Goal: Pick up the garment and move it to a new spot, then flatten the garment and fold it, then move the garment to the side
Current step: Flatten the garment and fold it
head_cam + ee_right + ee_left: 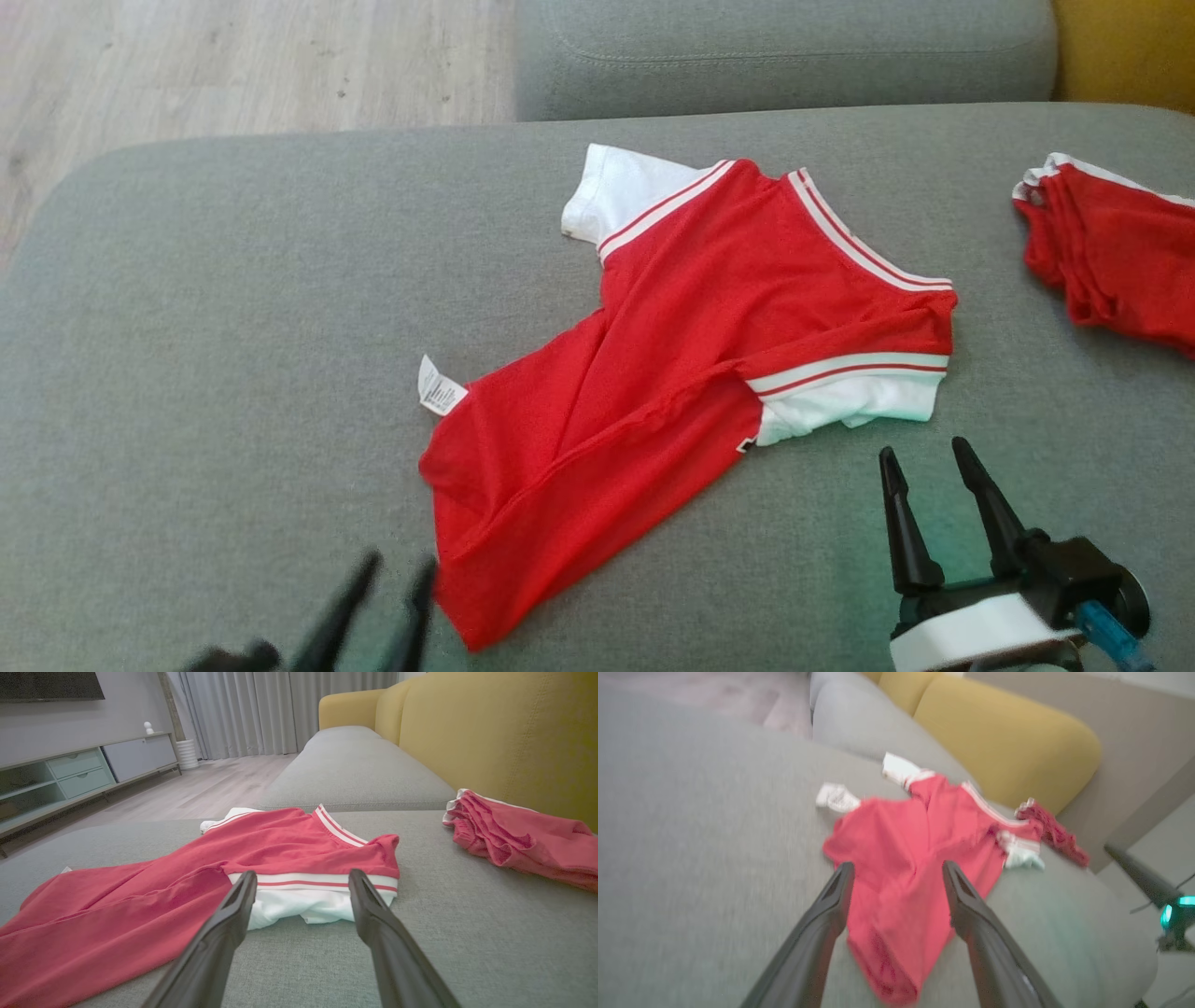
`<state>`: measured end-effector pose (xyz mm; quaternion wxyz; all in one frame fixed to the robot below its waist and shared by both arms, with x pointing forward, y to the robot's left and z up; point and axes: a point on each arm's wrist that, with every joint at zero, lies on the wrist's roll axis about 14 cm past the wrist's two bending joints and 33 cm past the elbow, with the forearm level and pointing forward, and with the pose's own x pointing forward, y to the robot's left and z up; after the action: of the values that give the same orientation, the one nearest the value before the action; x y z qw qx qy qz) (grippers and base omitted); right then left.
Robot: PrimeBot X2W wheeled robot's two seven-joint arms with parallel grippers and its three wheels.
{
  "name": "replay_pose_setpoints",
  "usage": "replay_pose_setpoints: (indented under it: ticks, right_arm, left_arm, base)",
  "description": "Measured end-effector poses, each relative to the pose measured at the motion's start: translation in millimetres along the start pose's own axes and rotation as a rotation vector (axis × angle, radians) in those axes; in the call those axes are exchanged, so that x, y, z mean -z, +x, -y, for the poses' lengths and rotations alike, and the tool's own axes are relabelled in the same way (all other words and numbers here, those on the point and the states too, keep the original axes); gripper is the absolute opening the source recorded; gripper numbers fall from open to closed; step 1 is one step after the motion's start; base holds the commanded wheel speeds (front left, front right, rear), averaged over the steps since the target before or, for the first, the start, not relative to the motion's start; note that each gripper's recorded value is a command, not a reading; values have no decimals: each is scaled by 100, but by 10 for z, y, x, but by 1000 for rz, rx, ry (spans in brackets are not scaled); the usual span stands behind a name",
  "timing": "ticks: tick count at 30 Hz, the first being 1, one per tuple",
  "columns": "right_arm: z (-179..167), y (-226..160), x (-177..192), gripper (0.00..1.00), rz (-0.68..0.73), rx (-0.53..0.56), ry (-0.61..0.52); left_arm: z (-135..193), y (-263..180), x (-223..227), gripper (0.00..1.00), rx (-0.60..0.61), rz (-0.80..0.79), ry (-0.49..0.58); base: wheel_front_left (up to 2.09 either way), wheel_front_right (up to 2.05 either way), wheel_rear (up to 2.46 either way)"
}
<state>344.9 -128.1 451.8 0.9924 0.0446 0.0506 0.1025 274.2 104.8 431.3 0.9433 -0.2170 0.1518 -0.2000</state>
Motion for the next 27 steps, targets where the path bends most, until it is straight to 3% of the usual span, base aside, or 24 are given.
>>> replay_pose_setpoints:
  ticks: [6, 18, 27]
  right_arm:
    - [18, -46, 1, 100, 1, 10, 0]
    - [150, -167, 94, 100, -29, 67, 10]
    - [284, -246, 156, 100, -50, 119, 14]
  left_arm:
    - [-31, 196, -531, 100, 1, 164, -5]
    - [-211, 1022, -297, 100, 36, -85, 62]
    - [-294, 1159, 176, 100, 38, -322, 62]
  base:
    - [0, 0, 0]
    - [0, 0, 0]
    - [0, 0, 0]
